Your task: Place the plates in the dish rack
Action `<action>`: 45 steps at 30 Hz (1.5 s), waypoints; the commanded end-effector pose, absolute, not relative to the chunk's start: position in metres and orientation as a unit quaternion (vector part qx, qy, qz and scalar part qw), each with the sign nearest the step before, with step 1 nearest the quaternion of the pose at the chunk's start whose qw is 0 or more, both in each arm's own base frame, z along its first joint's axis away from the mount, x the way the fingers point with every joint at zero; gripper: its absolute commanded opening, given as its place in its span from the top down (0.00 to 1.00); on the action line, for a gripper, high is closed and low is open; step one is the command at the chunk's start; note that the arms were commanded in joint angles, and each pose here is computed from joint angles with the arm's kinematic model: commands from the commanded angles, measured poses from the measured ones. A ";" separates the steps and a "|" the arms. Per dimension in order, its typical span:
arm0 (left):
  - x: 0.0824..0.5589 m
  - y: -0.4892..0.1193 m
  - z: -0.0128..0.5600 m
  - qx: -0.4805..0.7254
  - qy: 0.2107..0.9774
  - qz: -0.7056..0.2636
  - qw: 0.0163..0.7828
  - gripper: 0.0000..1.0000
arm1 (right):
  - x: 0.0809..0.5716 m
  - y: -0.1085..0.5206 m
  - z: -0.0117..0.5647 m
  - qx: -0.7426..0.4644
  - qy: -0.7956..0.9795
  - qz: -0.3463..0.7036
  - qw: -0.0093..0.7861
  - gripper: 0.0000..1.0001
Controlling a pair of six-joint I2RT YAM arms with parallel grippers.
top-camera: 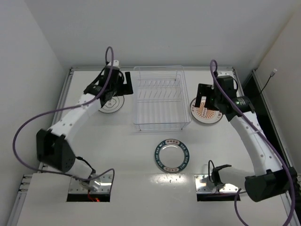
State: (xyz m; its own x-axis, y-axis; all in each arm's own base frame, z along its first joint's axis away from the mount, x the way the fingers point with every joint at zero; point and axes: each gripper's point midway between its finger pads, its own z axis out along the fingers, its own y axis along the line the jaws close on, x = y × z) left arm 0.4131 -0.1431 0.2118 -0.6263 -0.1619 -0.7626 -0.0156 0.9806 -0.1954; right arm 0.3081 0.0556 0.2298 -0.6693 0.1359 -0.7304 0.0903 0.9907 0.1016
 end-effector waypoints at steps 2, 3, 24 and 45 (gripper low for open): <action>0.394 -0.104 0.256 -0.068 0.839 -0.031 0.540 0.08 | 0.330 0.022 0.237 0.108 0.899 -0.029 0.423 0.00; 0.388 -0.093 0.251 -0.075 0.838 -0.007 0.540 0.08 | 0.334 0.023 0.235 0.108 0.900 -0.021 0.421 0.00; 0.363 -0.076 0.218 -0.098 0.835 0.013 0.542 0.05 | 0.320 -0.081 0.054 0.439 0.826 0.245 0.254 0.21; 0.364 -0.076 0.212 -0.085 0.845 0.024 0.527 0.05 | 0.365 -0.114 0.060 0.443 0.840 0.156 0.273 1.00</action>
